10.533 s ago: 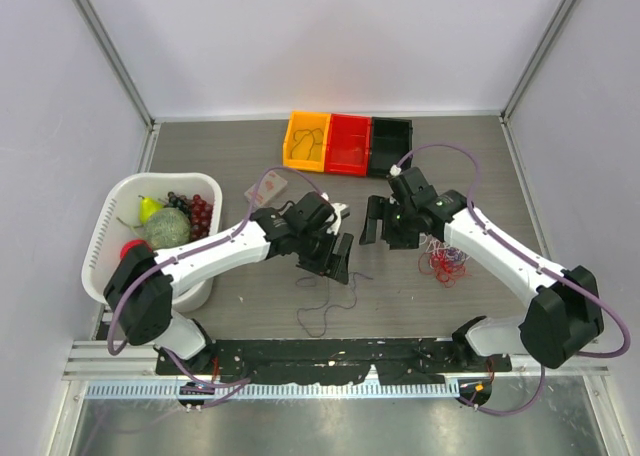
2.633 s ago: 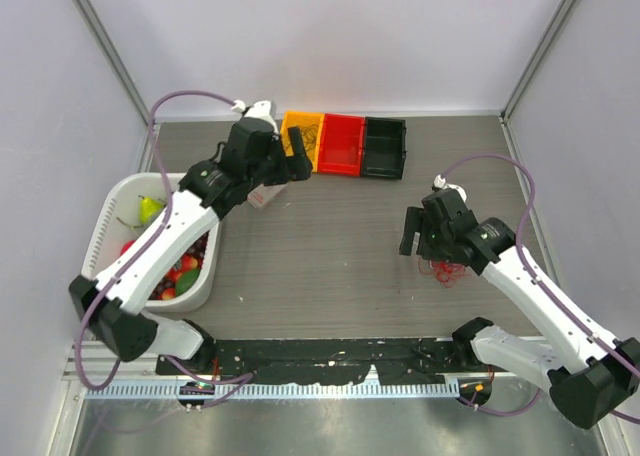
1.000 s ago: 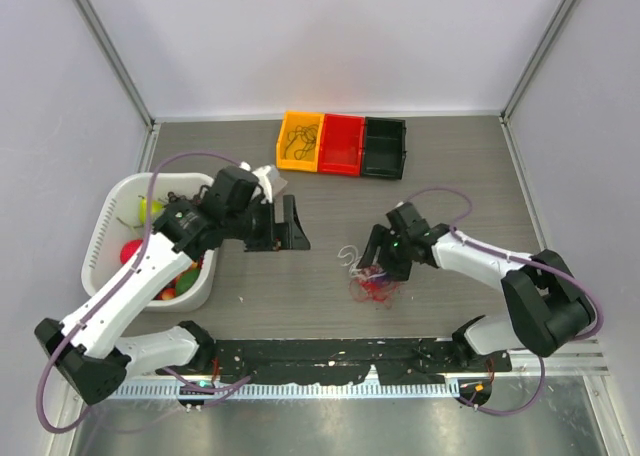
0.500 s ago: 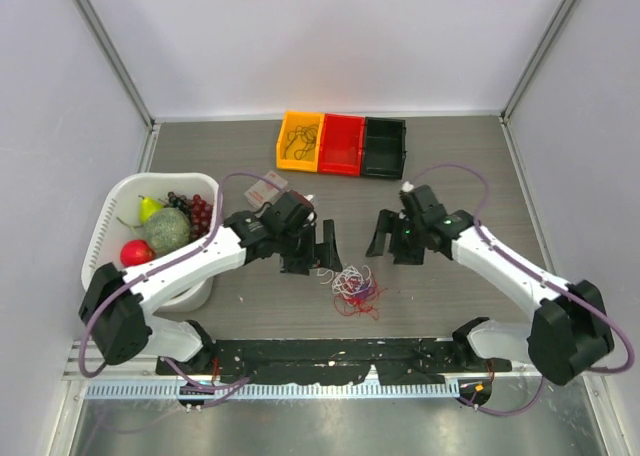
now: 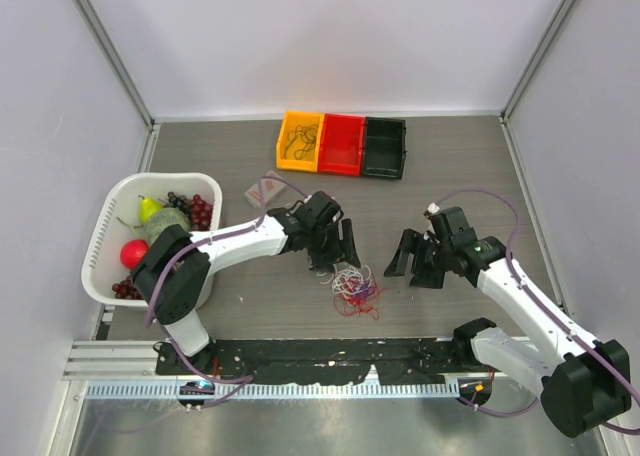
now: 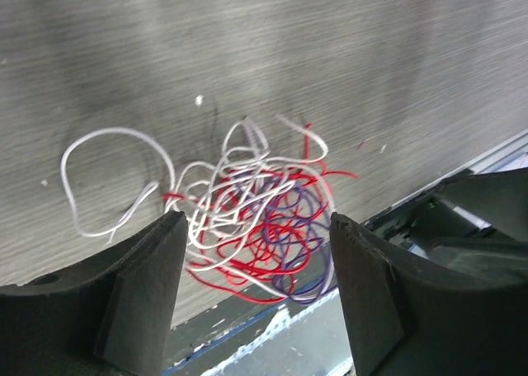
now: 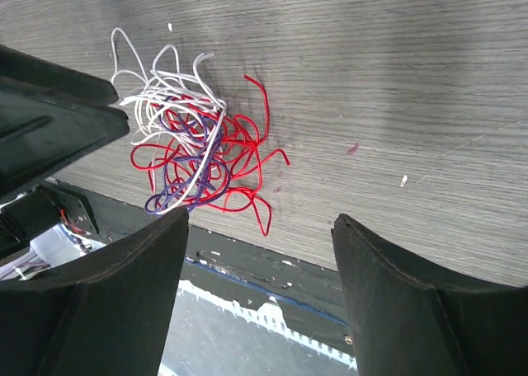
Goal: Untangle the cables
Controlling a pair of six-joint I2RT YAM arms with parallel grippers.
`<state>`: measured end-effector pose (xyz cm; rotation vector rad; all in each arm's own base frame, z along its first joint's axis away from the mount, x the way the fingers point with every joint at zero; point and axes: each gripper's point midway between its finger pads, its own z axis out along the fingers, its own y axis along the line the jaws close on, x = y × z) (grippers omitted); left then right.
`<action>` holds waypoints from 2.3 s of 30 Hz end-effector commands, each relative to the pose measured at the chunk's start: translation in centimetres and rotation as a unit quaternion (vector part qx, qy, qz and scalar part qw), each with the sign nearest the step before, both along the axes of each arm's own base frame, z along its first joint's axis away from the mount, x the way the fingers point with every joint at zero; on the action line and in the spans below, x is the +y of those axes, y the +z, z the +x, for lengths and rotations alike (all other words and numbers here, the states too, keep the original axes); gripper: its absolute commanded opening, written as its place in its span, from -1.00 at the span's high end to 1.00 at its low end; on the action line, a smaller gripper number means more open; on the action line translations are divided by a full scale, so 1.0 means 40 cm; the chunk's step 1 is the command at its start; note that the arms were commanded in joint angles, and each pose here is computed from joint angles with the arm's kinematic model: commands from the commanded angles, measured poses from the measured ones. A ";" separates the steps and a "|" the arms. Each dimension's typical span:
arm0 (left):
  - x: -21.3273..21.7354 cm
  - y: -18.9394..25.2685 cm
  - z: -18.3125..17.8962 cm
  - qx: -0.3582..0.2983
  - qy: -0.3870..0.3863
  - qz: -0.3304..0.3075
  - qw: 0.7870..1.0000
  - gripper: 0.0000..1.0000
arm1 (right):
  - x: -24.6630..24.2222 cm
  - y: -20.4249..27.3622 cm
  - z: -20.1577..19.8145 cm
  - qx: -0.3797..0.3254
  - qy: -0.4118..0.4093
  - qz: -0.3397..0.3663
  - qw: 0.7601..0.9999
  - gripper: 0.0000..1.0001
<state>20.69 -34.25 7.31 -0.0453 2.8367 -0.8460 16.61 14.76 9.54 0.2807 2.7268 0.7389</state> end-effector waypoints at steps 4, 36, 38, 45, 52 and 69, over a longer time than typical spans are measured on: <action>-0.086 0.076 0.068 -0.028 0.004 -0.044 0.999 -0.16 | 0.023 0.047 0.012 -0.028 0.006 0.031 0.999 -0.47; -0.055 0.073 -0.083 -0.044 -0.062 0.052 0.996 0.06 | 0.172 -0.033 -0.039 0.012 0.174 0.069 0.982 0.10; -0.043 0.088 -0.071 -0.058 -0.069 0.073 0.993 0.04 | 0.169 -0.045 -0.042 0.013 0.173 0.066 0.983 0.11; -0.025 0.081 -0.087 -0.066 -0.144 0.096 0.983 -0.07 | 0.175 -0.052 -0.036 0.011 0.173 0.071 0.982 0.25; -0.068 0.073 -0.095 -0.044 -0.189 0.085 0.977 -0.02 | 0.170 -0.066 -0.048 0.018 0.171 0.073 0.982 0.44; -0.073 0.038 -0.074 -0.049 -0.203 0.123 0.970 0.13 | 0.162 -0.060 -0.050 0.013 0.168 0.065 0.984 0.44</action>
